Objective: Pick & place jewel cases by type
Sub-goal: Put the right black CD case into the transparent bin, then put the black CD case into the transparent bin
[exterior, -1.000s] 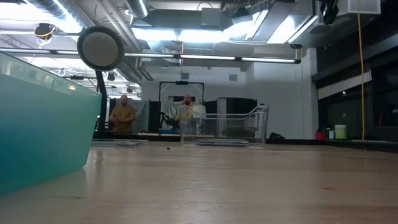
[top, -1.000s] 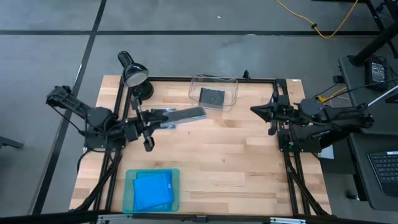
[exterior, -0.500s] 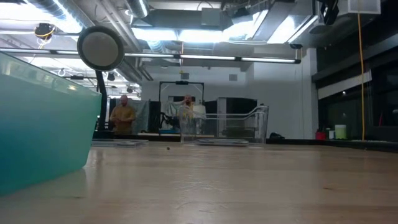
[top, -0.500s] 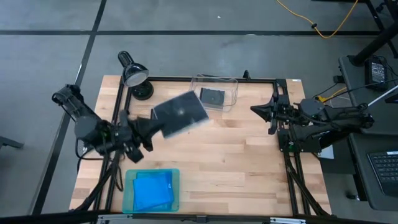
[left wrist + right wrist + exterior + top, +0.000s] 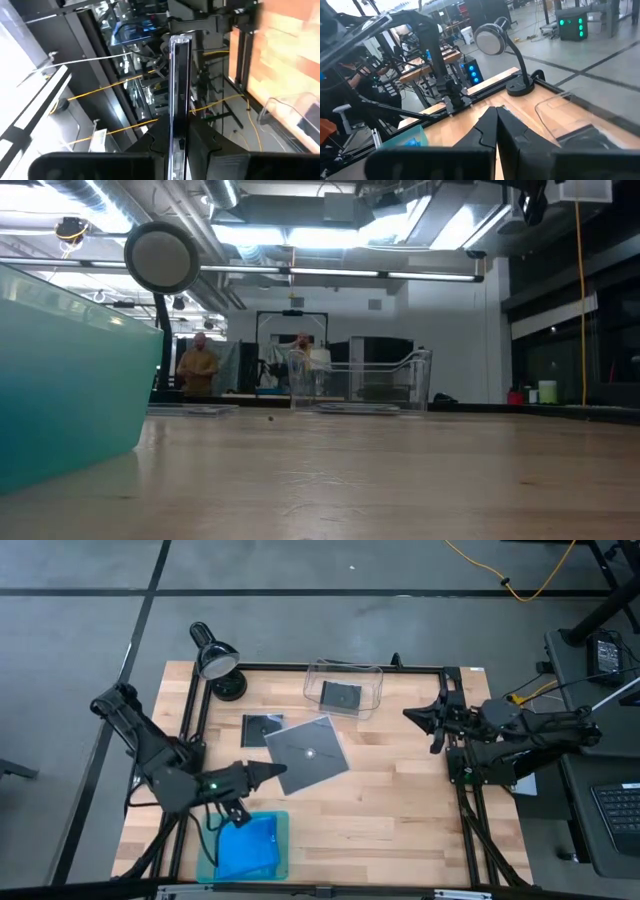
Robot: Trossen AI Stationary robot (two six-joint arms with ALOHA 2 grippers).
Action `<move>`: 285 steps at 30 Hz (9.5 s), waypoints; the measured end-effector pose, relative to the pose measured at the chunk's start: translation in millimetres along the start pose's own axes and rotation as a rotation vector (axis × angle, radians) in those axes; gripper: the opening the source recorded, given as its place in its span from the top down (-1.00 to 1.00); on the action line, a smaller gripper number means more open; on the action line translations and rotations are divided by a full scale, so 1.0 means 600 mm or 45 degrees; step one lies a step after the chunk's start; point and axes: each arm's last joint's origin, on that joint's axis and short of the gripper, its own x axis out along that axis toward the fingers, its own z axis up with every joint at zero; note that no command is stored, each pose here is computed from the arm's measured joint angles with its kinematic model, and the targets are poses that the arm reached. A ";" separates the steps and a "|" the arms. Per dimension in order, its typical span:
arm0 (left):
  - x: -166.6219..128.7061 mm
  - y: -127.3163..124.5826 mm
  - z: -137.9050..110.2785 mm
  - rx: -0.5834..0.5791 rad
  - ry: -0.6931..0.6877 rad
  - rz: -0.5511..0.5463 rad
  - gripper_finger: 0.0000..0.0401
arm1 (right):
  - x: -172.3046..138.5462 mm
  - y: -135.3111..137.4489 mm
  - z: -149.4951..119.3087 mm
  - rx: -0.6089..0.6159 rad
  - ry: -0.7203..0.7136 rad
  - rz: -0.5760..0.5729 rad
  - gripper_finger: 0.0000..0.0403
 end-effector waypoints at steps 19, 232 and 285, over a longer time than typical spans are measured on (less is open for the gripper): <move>-0.011 0.011 -0.037 -1.254 0.205 0.101 0.85 | 0.000 -0.003 -0.005 0.017 0.029 -0.037 0.96; 0.429 -0.392 -0.480 -3.123 0.947 -0.608 0.32 | -0.020 -0.009 -0.001 -0.878 0.031 0.023 0.96; 0.042 -0.410 -0.211 -2.808 1.114 -0.439 0.53 | -0.026 -0.022 -0.024 -0.895 0.225 0.003 0.96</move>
